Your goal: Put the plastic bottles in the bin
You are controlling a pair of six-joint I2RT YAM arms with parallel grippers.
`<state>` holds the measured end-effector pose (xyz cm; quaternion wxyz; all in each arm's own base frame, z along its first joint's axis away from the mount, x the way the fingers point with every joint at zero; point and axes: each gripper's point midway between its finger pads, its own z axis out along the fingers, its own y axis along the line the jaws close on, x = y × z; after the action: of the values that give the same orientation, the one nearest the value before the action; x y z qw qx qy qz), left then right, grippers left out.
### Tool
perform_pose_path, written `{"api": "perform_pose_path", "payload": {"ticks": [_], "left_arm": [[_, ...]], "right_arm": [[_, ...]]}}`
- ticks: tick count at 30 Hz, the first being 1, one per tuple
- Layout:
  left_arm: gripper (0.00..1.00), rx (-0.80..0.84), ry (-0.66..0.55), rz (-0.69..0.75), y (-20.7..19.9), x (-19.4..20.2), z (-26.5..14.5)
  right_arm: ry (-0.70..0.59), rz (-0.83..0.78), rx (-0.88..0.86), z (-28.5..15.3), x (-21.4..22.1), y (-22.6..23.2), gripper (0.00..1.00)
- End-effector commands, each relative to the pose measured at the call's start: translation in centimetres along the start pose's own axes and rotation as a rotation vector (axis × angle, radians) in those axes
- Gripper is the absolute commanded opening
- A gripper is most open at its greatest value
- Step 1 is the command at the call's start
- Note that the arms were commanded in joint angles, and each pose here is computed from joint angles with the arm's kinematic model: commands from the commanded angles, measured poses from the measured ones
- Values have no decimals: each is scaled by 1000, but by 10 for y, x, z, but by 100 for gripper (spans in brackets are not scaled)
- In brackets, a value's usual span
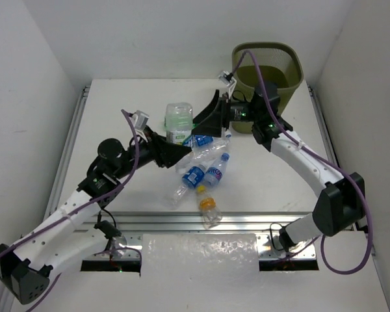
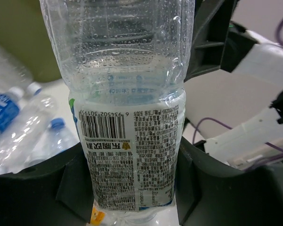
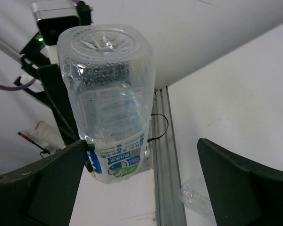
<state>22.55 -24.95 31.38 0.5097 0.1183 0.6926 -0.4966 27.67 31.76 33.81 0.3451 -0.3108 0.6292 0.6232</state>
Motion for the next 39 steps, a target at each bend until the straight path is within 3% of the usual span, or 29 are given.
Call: {"api": "perform_pose_path", "payload": {"ticks": [1, 4, 8, 9, 10, 11, 12, 13, 14, 16, 17, 18, 19, 20, 22, 23, 25, 27, 28, 30, 32, 33, 34, 37, 39], "left_arm": [[5, 343, 62, 49, -63, 4, -2], [8, 352, 67, 49, -65, -1, 4], [10, 362, 71, 49, -67, -6, 12], [17, 361, 62, 52, -68, -10, 14], [24, 357, 68, 48, -66, -10, 17], [38, 337, 70, 43, -64, -10, 19], [53, 293, 63, 37, -57, -12, 22], [86, 192, 9, 32, -44, -26, 28], [99, 89, 29, 18, -26, -21, 27], [100, -176, -57, 10, 14, -41, 22], [100, -308, 1, -10, 38, -25, 12], [100, -472, -52, -11, 65, -33, 0], [100, -577, -30, -25, 79, -25, -16], [100, -630, -35, -30, 87, -24, -24], [100, -702, -31, -13, 99, -17, -41], [100, -700, -11, -3, 101, -11, -41], [100, -676, 75, 7, 103, 9, -39], [100, -687, 186, 8, 113, 35, -34], [100, -696, 226, 12, 117, 44, -33], [100, -726, 353, 23, 128, 70, -29], [100, -770, 470, 39, 136, 92, -26], [100, -769, 515, 61, 136, 101, -25], [100, -764, 553, 78, 134, 108, -23], [100, -825, 746, 110, 150, 149, -32], [100, -854, 800, 138, 155, 161, -37]], "right_arm": [[-46, -146, -130, 6, -16, 46, 99], [-40, -155, -172, 5, -13, 55, 91], [-28, -142, -220, 1, -5, 63, 91], [-24, -156, -246, -2, -1, 68, 86], [-20, -165, -257, -3, 0, 70, 73], [-25, -171, -254, -4, -2, 70, 23], [-29, -168, -227, -6, -3, 66, 1], [-65, -166, -174, -6, -11, 59, 0], [-105, -170, -101, -14, -22, 46, 0], [-154, -181, 137, -37, -46, 12, 0], [-281, -219, 352, -53, -89, -8, 0], [-266, -181, 538, -73, -89, -35, 0], [-304, -176, 695, -98, -103, -57, 0], [-412, -222, 874, -129, -142, -63, 0], [-438, -217, 1132, -177, -159, -96, 0], [-496, -270, 1182, -191, -190, -84, 0], [-543, -308, 1388, -233, -220, -101, 0], [-499, -315, 1535, -260, -225, -140, 0], [-536, -343, 1597, -275, -242, -136, 2], [-500, -353, 1659, -289, -246, -163, 35], [-442, -388, 1677, -290, -245, -175, 59], [-417, -377, 1680, -288, -245, -178, 91], [-415, -371, 1674, -288, -246, -177, 99], [-424, -348, 1640, -284, -242, -163, 99], [-400, -295, 1608, -278, -225, -161, 99]]}}
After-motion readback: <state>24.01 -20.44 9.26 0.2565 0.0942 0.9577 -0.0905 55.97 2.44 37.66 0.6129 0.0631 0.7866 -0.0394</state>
